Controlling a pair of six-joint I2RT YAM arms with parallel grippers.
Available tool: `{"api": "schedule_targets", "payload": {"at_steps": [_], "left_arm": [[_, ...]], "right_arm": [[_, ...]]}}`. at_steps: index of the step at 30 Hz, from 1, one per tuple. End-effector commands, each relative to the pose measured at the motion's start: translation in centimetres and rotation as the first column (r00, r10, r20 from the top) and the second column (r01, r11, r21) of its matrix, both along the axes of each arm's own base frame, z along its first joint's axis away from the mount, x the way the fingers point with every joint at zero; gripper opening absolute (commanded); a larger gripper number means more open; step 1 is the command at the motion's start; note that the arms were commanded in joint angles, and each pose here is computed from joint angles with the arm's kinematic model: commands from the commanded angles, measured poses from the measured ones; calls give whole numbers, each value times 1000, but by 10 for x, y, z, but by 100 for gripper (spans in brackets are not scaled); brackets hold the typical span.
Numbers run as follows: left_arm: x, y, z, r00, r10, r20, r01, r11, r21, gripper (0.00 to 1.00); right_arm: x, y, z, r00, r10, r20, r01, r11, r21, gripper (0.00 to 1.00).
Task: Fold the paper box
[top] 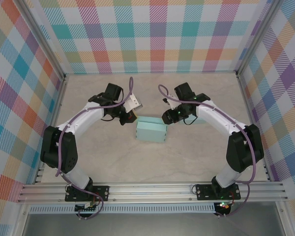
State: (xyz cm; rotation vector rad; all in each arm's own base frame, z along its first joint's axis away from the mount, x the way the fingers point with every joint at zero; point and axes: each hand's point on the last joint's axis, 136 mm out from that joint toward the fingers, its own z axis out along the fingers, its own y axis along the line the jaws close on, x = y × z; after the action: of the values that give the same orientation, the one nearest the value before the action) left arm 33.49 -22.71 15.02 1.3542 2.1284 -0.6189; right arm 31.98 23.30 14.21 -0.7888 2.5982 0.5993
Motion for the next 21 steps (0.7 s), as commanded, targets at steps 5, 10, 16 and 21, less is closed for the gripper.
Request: {"api": "schedule_targets", "payload": {"at_steps": [5,10,16,21], "left_arm": [[1,-2,5,1000,16,26,-16,1000,3,0],[2,-4,6,999,42,21,-42,999,-1,0],[8,-4,9,984,179,10,-179,983,28,0],[16,-4,18,935,354,-21,-353,935,21,0]], "right_arm": [[-6,-10,0,999,-45,-12,45,999,-20,39],[-6,-11,1,998,-67,-12,67,998,-16,28],[-1,-10,7,993,-114,-11,114,993,0,17],[8,-12,12,983,-180,30,181,983,-34,12]]}}
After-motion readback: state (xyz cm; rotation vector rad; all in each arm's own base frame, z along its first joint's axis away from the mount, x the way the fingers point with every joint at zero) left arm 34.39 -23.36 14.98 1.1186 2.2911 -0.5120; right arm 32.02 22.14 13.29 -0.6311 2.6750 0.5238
